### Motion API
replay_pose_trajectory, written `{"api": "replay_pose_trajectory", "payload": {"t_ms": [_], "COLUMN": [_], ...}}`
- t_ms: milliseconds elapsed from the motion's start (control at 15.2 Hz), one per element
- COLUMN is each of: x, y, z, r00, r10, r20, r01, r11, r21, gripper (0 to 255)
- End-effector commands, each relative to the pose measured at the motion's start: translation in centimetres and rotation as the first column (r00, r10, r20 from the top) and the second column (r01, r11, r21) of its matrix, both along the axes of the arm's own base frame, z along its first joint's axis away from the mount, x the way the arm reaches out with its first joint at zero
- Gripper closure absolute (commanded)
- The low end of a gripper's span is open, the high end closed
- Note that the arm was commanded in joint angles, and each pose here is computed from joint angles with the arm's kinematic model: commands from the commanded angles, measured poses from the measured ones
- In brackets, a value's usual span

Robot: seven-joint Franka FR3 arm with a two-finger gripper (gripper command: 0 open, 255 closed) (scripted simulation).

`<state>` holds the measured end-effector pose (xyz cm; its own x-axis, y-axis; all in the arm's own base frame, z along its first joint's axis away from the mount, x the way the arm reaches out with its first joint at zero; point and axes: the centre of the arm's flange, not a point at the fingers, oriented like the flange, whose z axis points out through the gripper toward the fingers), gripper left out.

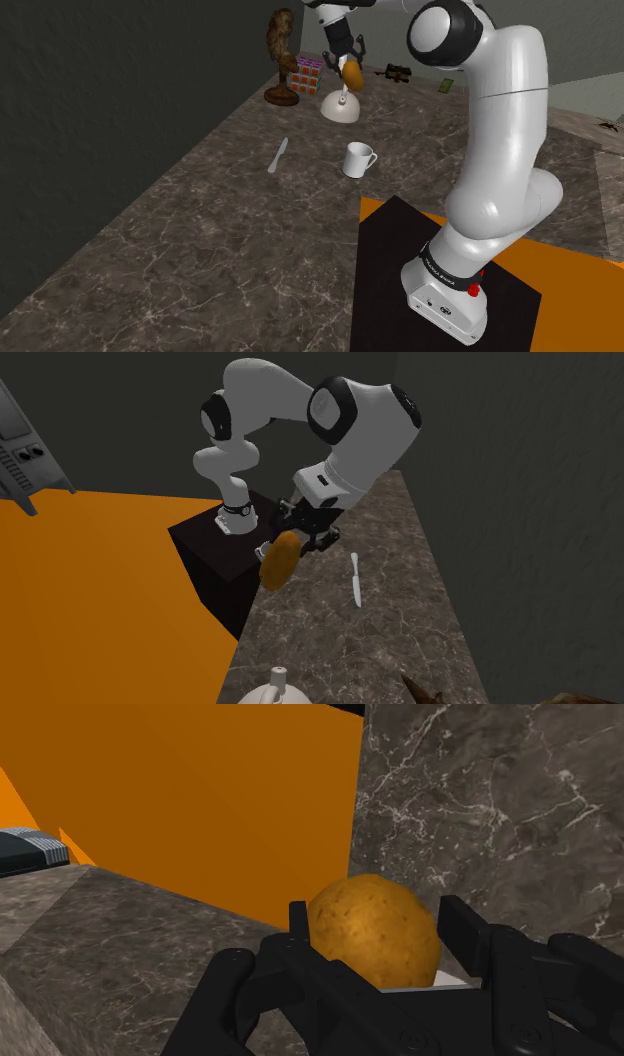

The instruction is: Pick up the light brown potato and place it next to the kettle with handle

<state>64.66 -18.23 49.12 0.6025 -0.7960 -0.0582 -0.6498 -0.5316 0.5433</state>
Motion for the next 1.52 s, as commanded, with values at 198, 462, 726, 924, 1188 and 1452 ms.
{"api": "replay_pose_trajectory", "payload": {"t_ms": [198, 462, 726, 924, 1188, 1452], "x": [1.6, 1.6, 1.6, 1.6, 1.6, 1.6], "y": [-3.3, -3.3, -3.3, -3.3, -3.3, -3.3], "z": [-1.0, -3.2, -5.3, -6.9, -9.0, -11.1], "r00": [1.000, 1.000, 1.000, 1.000, 1.000, 1.000], "r10": [0.001, 0.001, 0.001, 0.001, 0.001, 0.001], "r20": [0.000, 0.000, 0.000, 0.000, 0.000, 0.000], "r01": [-0.001, -0.001, -0.001, -0.001, -0.001, -0.001], "r11": [1.000, 1.000, 1.000, 1.000, 1.000, 1.000], "r21": [0.000, 0.000, 0.000, 0.000, 0.000, 0.000], "gripper": [255, 255, 255, 255, 255, 255]}}
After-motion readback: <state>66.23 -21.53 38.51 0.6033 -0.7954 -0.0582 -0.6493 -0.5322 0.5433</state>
